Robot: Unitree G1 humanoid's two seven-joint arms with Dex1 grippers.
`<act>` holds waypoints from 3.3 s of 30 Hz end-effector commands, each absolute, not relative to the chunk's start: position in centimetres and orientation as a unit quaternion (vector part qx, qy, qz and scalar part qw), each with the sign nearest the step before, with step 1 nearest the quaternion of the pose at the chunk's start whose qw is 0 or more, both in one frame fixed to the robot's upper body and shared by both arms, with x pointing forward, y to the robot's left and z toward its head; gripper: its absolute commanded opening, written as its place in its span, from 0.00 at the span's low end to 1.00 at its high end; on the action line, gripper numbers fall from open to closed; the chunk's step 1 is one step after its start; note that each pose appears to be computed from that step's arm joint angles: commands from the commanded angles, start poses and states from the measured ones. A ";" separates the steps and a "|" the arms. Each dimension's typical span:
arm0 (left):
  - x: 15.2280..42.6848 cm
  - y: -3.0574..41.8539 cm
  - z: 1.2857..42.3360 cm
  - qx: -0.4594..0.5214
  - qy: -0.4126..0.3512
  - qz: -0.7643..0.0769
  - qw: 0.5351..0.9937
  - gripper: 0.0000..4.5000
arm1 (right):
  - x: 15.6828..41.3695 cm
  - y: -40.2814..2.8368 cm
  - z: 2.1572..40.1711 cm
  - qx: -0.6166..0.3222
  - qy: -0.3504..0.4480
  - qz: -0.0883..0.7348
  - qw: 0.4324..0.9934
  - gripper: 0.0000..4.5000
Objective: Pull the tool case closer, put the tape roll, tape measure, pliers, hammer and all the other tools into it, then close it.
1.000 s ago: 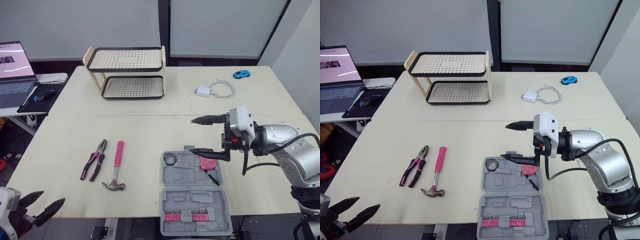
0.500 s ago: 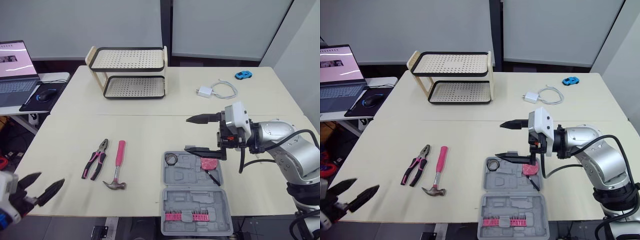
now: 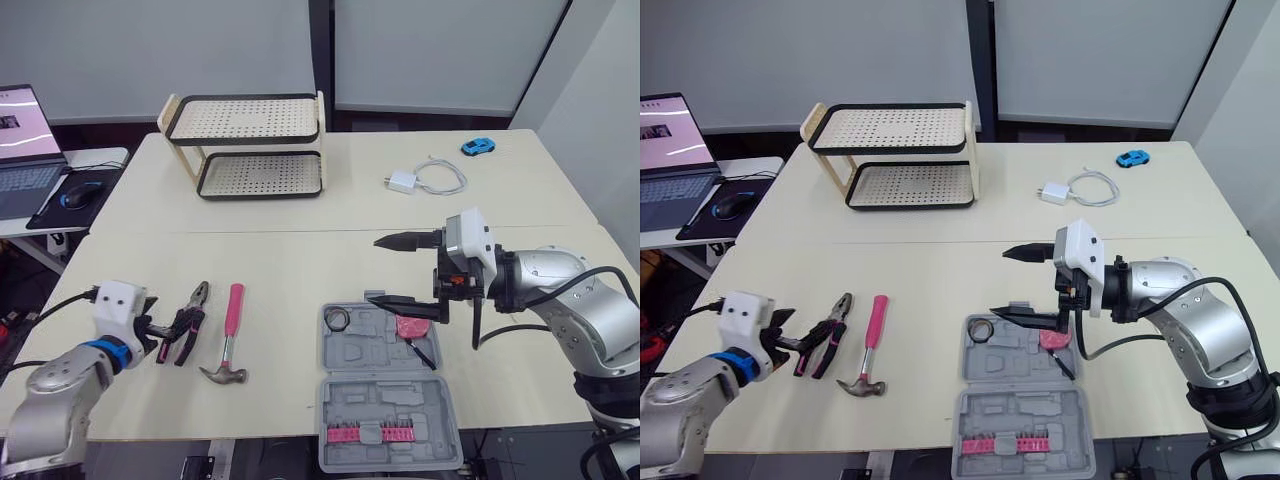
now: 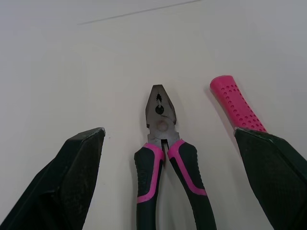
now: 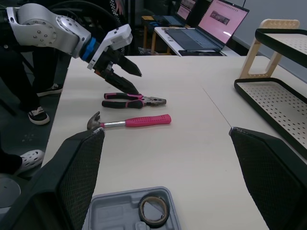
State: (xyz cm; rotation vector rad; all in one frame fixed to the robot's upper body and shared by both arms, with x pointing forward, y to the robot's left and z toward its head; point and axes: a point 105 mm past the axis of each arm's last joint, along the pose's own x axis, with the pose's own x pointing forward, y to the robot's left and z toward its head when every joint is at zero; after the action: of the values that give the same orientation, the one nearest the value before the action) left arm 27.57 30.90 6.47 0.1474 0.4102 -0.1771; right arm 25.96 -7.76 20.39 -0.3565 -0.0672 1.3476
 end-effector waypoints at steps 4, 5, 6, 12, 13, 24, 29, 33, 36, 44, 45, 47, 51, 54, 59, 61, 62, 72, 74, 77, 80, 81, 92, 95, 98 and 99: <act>28.3 30.4 4.0 0.075 0.239 -0.073 0.965 1.00 | 25.7 -7.7 21.3 -0.178 -0.049 0.611 0.770 0.99; 28.5 30.3 3.8 0.070 0.241 -0.071 0.965 1.00 | 25.7 -7.7 21.3 -0.178 -0.049 0.611 0.769 0.99; 28.6 30.3 3.6 0.070 0.243 -0.069 0.965 1.00 | 25.6 -7.7 21.4 -0.178 -0.049 0.612 0.769 0.99; 28.9 30.2 2.4 0.074 0.265 -0.055 0.960 1.00 | 25.6 -7.5 21.4 -0.181 -0.049 0.612 0.769 0.99; 28.8 30.2 2.4 0.077 0.268 -0.054 0.959 1.00 | 25.5 -7.4 21.4 -0.180 -0.049 0.612 0.768 0.99; 28.2 31.2 2.2 0.078 0.290 -0.023 0.954 0.56 | 25.5 -7.0 21.6 -0.177 -0.053 0.613 0.768 1.00; 28.0 31.4 2.5 0.082 0.289 -0.022 0.953 0.56 | 25.6 -7.0 21.5 -0.177 -0.052 0.612 0.769 1.00; 28.4 31.7 3.8 0.096 0.273 -0.029 0.957 0.56 | 25.6 -7.1 21.5 -0.177 -0.052 0.613 0.768 1.00; 28.9 31.7 6.3 0.121 0.246 -0.062 0.960 0.56 | 25.8 -7.4 21.4 -0.187 -0.046 0.611 0.768 1.00; 27.8 28.1 13.3 0.223 0.245 -0.264 0.906 0.56 | 25.8 -7.7 20.5 -0.201 -0.028 0.608 0.768 1.00; 27.7 27.2 14.0 0.232 0.242 -0.294 0.895 0.56 | 25.8 -7.7 20.4 -0.201 -0.026 0.608 0.768 1.00; 27.1 25.1 14.9 0.250 0.240 -0.361 0.866 0.56 | 25.7 -7.6 20.0 -0.204 -0.021 0.609 0.766 1.00; 26.8 20.6 16.2 0.264 0.220 -0.464 0.817 0.56 | 25.4 -7.5 19.1 -0.217 -0.005 0.612 0.761 1.00; 26.9 17.1 16.1 0.281 0.208 -0.526 0.775 0.56 | 25.4 -7.6 18.6 -0.221 0.006 0.609 0.762 1.00; 26.9 12.2 15.2 0.279 0.194 -0.585 0.736 0.56 | 25.4 -8.0 17.9 -0.239 0.027 0.598 0.764 1.00; 27.0 11.0 15.0 0.288 0.185 -0.596 0.726 0.56 | 25.3 -8.1 17.5 -0.248 0.037 0.595 0.764 1.00; 27.0 10.4 14.9 0.290 0.181 -0.601 0.723 0.56 | 25.3 -8.1 17.2 -0.258 0.043 0.593 0.762 1.00; 27.8 6.7 14.0 0.306 0.160 -0.612 0.711 0.56 | 26.4 -8.2 15.3 -0.288 0.086 0.571 0.764 1.00; 28.3 6.5 14.0 0.321 0.159 -0.602 0.714 0.56 | 26.7 -8.1 15.0 -0.294 0.094 0.568 0.763 1.00; 28.8 6.1 14.2 0.332 0.154 -0.595 0.716 0.56 | 26.9 -7.8 14.6 -0.299 0.101 0.568 0.760 1.00; 28.6 5.7 14.1 0.335 0.152 -0.598 0.712 0.56 | 27.2 -7.4 14.4 -0.299 0.101 0.568 0.760 1.00; 28.5 5.6 14.1 0.335 0.150 -0.598 0.713 0.56 | 27.3 -7.2 14.4 -0.299 0.101 0.569 0.760 1.00; 28.8 5.3 14.1 0.337 0.144 -0.593 0.717 0.56 | 28.7 -6.5 13.8 -0.328 0.105 0.565 0.750 1.00; 28.7 5.4 14.1 0.340 0.146 -0.592 0.716 0.56 | 28.7 -6.3 13.8 -0.333 0.102 0.567 0.747 0.96; 28.8 5.5 14.0 0.343 0.146 -0.591 0.715 0.56 | 28.5 -6.2 13.8 -0.337 0.101 0.572 0.741 0.79; 28.7 5.5 14.0 0.344 0.146 -0.592 0.715 0.56 | 28.5 -6.1 13.9 -0.338 0.100 0.574 0.739 0.69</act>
State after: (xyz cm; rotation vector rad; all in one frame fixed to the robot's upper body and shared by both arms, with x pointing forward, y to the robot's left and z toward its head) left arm 28.84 5.85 12.92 0.7304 0.3809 -1.3038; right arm 28.78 -6.88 12.62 -0.7140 0.2855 1.2317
